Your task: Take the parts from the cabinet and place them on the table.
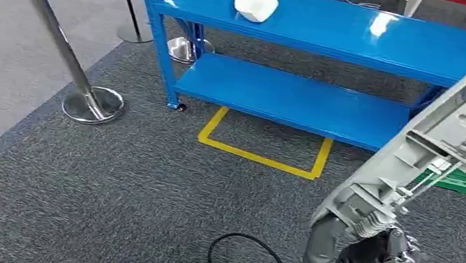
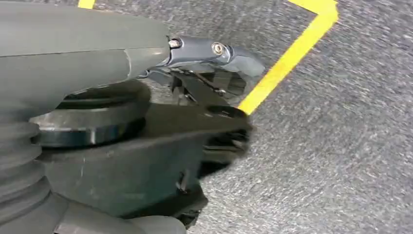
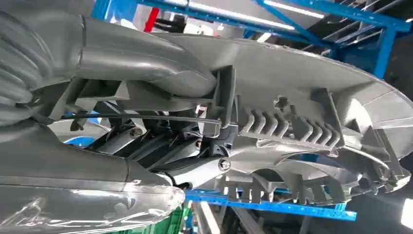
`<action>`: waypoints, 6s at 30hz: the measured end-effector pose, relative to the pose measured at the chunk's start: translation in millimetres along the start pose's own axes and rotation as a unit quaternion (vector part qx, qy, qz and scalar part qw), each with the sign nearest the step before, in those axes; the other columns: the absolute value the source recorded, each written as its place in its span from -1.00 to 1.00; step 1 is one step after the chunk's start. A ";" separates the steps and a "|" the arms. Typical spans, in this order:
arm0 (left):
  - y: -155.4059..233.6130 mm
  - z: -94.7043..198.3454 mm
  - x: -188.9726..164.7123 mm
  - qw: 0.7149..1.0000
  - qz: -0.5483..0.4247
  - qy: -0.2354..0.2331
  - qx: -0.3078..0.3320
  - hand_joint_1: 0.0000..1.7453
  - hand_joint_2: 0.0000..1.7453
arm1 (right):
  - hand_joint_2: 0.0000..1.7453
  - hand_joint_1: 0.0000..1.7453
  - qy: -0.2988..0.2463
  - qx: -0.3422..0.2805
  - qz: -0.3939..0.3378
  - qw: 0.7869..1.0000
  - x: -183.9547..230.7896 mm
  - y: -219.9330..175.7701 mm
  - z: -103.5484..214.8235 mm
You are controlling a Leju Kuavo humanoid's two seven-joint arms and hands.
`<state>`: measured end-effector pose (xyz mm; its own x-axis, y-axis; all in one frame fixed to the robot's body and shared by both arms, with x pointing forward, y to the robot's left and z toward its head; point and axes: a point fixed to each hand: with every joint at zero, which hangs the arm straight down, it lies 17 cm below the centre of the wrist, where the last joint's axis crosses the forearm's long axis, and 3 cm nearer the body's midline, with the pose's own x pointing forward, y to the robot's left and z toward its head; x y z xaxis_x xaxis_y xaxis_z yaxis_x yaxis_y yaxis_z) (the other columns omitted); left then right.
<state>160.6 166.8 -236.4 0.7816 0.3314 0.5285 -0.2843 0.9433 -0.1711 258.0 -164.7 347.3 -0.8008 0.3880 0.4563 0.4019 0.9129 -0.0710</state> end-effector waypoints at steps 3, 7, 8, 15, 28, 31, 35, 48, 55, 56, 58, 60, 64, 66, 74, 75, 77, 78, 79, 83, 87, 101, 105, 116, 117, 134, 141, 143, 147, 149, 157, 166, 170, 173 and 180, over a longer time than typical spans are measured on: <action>0.9 0.3 -0.9 1.000 -0.001 0.001 0.001 -1.00 1.00 | 1.00 1.00 0.001 0.000 0.005 1.000 -1.0 -0.9 0.5; -2.1 -0.8 2.3 1.000 -0.002 -0.002 -0.001 -1.00 1.00 | 1.00 1.00 0.003 -0.002 0.012 1.000 -2.6 -3.2 0.6; -1.6 -0.4 1.2 1.000 -0.002 -0.001 0.000 -1.00 1.00 | 1.00 1.00 0.002 -0.002 0.012 1.000 -2.7 -3.3 0.7; -1.5 0.3 -0.7 1.000 -0.003 0.001 0.000 -1.00 1.00 | 1.00 1.00 0.002 0.001 0.018 1.000 -3.3 -3.8 1.6; 13.2 -1.4 -10.6 0.998 -0.037 0.027 0.033 -1.00 1.00 | 1.00 1.00 0.002 -0.008 0.031 0.999 -4.4 -9.4 -1.0; 22.5 -0.7 -21.2 0.995 -0.065 0.054 0.053 -1.00 1.00 | 1.00 1.00 0.003 -0.009 0.031 0.999 -4.7 -9.8 -1.1; 25.1 -0.1 -27.5 0.992 -0.083 0.073 0.058 -1.00 1.00 | 1.00 1.00 0.003 -0.009 0.031 0.999 -4.6 -9.9 -1.3; 23.7 -0.2 -26.2 0.993 -0.073 0.071 0.064 -1.00 1.00 | 1.00 1.00 0.002 -0.012 0.037 0.999 -4.9 -13.3 -2.1; 23.7 0.0 -26.8 0.993 -0.073 0.071 0.063 -1.00 1.00 | 1.00 1.00 0.003 -0.013 0.037 0.999 -4.8 -13.5 -2.2; 24.9 -0.4 -25.9 0.993 -0.073 0.071 0.064 -1.00 1.00 | 1.00 1.00 0.003 -0.014 0.037 0.999 -4.6 -13.6 -2.5; 24.1 -0.9 -24.6 0.993 -0.073 0.069 0.063 -1.00 1.00 | 1.00 1.00 0.002 -0.016 0.036 0.999 -3.7 -14.6 -3.4; 23.9 -1.0 -24.4 0.993 -0.073 0.069 0.063 -1.00 1.00 | 1.00 1.00 0.002 -0.015 0.036 0.999 -3.7 -14.6 -3.3; 24.0 -0.8 -24.2 0.993 -0.073 0.066 0.062 -1.00 1.00 | 1.00 1.00 0.002 -0.015 0.037 0.999 -3.5 -14.4 -3.4; 23.6 -0.9 -23.3 0.993 -0.073 0.064 0.062 -1.00 1.00 | 1.00 1.00 0.001 -0.015 0.037 0.999 -3.4 -14.3 -3.4; 22.3 -0.4 -23.9 0.993 -0.073 0.063 0.062 -1.00 1.00 | 1.00 1.00 0.000 -0.016 0.040 0.999 -3.4 -15.8 -4.1; 21.9 -0.8 -22.9 0.993 -0.073 0.063 0.062 -1.00 1.00 | 1.00 1.00 0.000 -0.016 0.041 0.999 -3.6 -16.1 -4.0; 21.1 -1.0 -22.4 0.994 -0.073 0.062 0.061 -1.00 1.00 | 1.00 1.00 0.000 -0.015 0.041 0.999 -3.8 -16.2 -3.6; 21.1 -0.9 -22.6 0.994 -0.073 0.062 0.061 -1.00 1.00 | 1.00 1.00 0.001 -0.015 0.042 0.999 -3.9 -16.3 -3.4; 21.1 -0.8 -22.9 0.994 -0.073 0.062 0.060 -1.00 1.00 | 1.00 1.00 0.001 -0.015 0.043 0.999 -3.9 -16.2 -3.2; 19.9 -0.9 -22.5 0.994 -0.074 0.062 0.058 -1.00 1.00 | 1.00 1.00 -0.002 -0.012 0.046 0.999 -2.7 -16.0 -3.0; 21.2 -1.4 -20.3 0.994 -0.075 0.056 0.060 -1.00 1.00 | 1.00 1.00 0.000 -0.011 0.049 0.999 -2.8 -16.7 -1.2; 18.5 -2.3 -17.8 0.994 -0.082 0.053 0.052 -1.00 1.00 | 1.00 1.00 0.001 -0.009 0.056 0.998 -1.2 -19.4 1.0; 20.2 -2.1 -18.4 0.994 -0.084 0.053 0.054 -1.00 1.00 | 1.00 1.00 0.001 -0.010 0.058 0.998 -0.1 -21.4 1.1; 17.0 -1.4 -21.4 0.993 -0.093 0.059 0.047 -1.00 1.00 | 1.00 1.00 0.001 -0.010 0.071 0.997 3.3 -28.1 2.7; 17.5 -1.0 -22.4 0.993 -0.094 0.060 0.047 -1.00 1.00 | 1.00 1.00 0.002 -0.013 0.072 0.997 3.6 -29.4 2.0; 14.7 -2.5 -15.7 0.993 -0.103 0.045 0.042 -1.00 1.00 | 1.00 1.00 -0.001 -0.025 0.072 0.997 7.6 -36.5 -2.8; 16.2 -3.0 -14.3 0.993 -0.103 0.042 0.043 -1.00 1.00 | 1.00 1.00 0.003 -0.030 0.068 0.997 6.8 -38.6 -3.1; 16.1 -3.1 -14.3 0.993 -0.103 0.043 0.043 -1.00 1.00 | 1.00 1.00 0.003 -0.030 0.068 0.997 6.7 -38.7 -3.1; 20.9 -3.1 -14.8 0.992 -0.106 0.044 0.048 -1.00 1.00 | 1.00 1.00 0.003 -0.031 0.068 0.997 7.1 -38.6 -3.5; 23.2 -2.7 -16.3 0.992 -0.106 0.045 0.050 -1.00 1.00 | 1.00 1.00 0.002 -0.031 0.067 0.997 7.4 -38.5 -3.9; 24.3 -3.4 -15.4 0.992 -0.105 0.047 0.050 -1.00 1.00 | 1.00 1.00 -0.002 -0.030 0.070 0.997 9.2 -37.9 -4.8; 20.4 -3.8 -13.0 0.993 -0.102 0.042 0.046 -1.00 1.00 | 1.00 1.00 -0.003 -0.030 0.071 0.997 9.0 -37.9 -5.4; 18.1 -3.5 -13.3 0.993 -0.102 0.042 0.045 -1.00 1.00 | 1.00 1.00 -0.002 -0.031 0.072 0.997 8.0 -38.5 -5.1; 17.8 -3.2 -14.1 0.993 -0.101 0.042 0.044 -1.00 1.00 | 1.00 1.00 -0.001 -0.031 0.071 0.997 7.6 -38.7 -5.0; 18.5 -2.5 -15.9 0.993 -0.101 0.044 0.045 -1.00 1.00 | 1.00 1.00 0.001 -0.033 0.069 0.997 6.7 -38.5 -4.9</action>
<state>144.3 179.1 -250.0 0.8719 0.1392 0.4695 -0.1620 0.9867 0.0085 239.3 -197.9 357.5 -0.7347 0.5089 0.4486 0.5362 0.8407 -0.0756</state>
